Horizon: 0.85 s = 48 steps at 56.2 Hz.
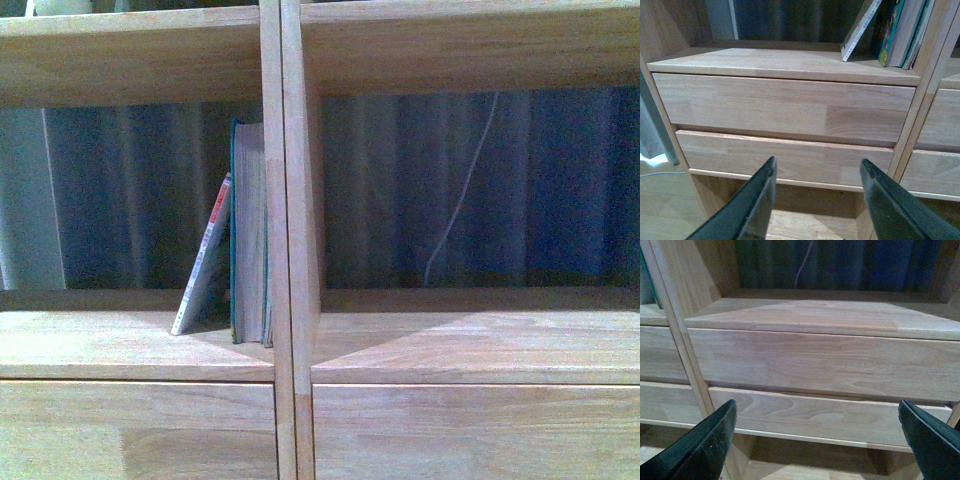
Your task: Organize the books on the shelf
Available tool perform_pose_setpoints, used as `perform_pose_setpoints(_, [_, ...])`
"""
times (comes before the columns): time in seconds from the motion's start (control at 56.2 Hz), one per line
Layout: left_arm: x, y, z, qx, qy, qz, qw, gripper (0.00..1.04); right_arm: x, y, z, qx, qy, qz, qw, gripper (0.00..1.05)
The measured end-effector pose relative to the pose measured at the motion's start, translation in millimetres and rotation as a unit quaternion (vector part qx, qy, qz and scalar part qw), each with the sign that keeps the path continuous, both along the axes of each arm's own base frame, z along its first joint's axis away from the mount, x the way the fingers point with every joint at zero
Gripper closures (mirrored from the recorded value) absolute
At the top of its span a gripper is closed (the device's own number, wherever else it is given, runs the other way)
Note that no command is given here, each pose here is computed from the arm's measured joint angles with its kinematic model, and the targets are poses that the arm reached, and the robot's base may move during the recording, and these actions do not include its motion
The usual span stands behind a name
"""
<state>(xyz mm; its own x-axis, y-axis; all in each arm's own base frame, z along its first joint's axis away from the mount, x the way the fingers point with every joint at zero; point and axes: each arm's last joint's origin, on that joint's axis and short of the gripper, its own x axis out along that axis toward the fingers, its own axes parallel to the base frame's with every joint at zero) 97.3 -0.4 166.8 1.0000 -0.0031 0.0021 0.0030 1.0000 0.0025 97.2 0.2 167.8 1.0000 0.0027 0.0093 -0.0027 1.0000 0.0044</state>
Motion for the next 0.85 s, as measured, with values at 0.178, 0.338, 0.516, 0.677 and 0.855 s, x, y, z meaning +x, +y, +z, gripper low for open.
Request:
perform_pose_setpoints(0.178, [0.0,0.0,0.0,0.0,0.0,0.0,1.0,0.13,0.0,0.0,0.0,0.0,0.0,0.0,1.0,0.07])
perform_pose_setpoints(0.338, [0.0,0.0,0.0,0.0,0.0,0.0,1.0,0.07,0.0,0.0,0.0,0.0,0.0,0.0,1.0,0.07])
perform_pose_setpoints(0.516, [0.0,0.0,0.0,0.0,0.0,0.0,1.0,0.07,0.0,0.0,0.0,0.0,0.0,0.0,1.0,0.07])
perform_pose_setpoints(0.677, [0.0,0.0,0.0,0.0,0.0,0.0,1.0,0.07,0.0,0.0,0.0,0.0,0.0,0.0,1.0,0.07])
perform_pose_setpoints(0.855, [0.0,0.0,0.0,0.0,0.0,0.0,1.0,0.07,0.0,0.0,0.0,0.0,0.0,0.0,1.0,0.07])
